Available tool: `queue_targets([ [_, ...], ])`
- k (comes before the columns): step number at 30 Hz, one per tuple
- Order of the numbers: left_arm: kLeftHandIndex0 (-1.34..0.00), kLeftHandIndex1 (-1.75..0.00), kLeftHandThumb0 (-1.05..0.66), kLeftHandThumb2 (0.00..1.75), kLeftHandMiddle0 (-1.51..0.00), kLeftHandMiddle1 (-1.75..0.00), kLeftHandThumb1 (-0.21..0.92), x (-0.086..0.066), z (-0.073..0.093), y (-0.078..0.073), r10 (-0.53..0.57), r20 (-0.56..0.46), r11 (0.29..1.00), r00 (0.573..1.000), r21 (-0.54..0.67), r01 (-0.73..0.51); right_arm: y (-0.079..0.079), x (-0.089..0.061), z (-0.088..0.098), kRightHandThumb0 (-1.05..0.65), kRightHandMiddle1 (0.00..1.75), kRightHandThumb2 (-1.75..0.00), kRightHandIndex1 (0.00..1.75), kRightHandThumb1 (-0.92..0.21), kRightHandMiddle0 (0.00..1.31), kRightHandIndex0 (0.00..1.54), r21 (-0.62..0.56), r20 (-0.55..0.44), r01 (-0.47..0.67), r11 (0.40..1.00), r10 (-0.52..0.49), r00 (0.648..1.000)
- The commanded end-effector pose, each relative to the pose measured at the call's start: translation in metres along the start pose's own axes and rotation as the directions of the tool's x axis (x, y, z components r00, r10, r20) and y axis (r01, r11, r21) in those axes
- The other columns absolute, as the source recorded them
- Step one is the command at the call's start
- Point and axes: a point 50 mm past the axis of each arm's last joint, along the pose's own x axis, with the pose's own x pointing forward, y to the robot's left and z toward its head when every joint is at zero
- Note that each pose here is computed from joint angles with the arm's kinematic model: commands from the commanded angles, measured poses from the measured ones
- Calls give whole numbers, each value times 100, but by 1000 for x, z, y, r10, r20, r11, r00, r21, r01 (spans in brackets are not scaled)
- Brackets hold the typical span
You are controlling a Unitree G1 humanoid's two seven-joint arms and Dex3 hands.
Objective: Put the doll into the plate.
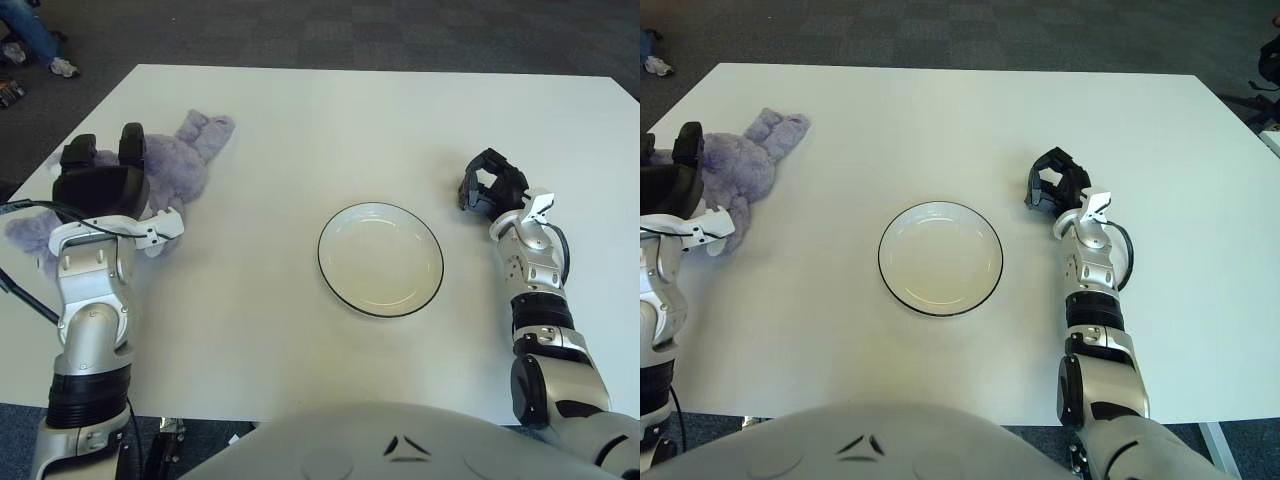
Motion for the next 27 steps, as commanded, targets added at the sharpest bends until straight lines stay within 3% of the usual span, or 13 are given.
queue_targets([
  [1, 0, 0, -59, 92, -7, -18, 29, 4, 1, -1, -36, -18, 999, 999, 12, 36, -2, -4, -13, -47, 175, -128, 175, -34, 59, 120, 12, -72, 7, 1000, -6, 997],
  [19, 0, 0, -62, 87, -10, -21, 27, 15, 3, -16, -119, -49, 992, 992, -39, 117, -4, -4, -13, -47, 175, -128, 175, -34, 59, 119, 12, -79, -6, 1000, 7, 997],
  [23, 0, 0, -63, 88, -5, -47, 27, 16, 3, -18, -125, -47, 991, 991, -49, 123, -4, -4, -14, -47, 175, -128, 175, -35, 59, 119, 8, -84, -7, 1000, 8, 996],
  [26, 0, 0, -64, 87, -1, -95, 28, 15, 3, -19, -131, -45, 990, 990, -51, 129, -4, -4, -14, -47, 175, -127, 175, -35, 59, 118, 6, -88, -7, 1000, 8, 996],
  [27, 0, 0, -64, 86, -1, -101, 28, 15, 3, -19, -134, -44, 990, 990, -50, 132, -4, -4, -14, -47, 175, -127, 175, -35, 59, 118, 5, -89, -7, 1000, 8, 996],
])
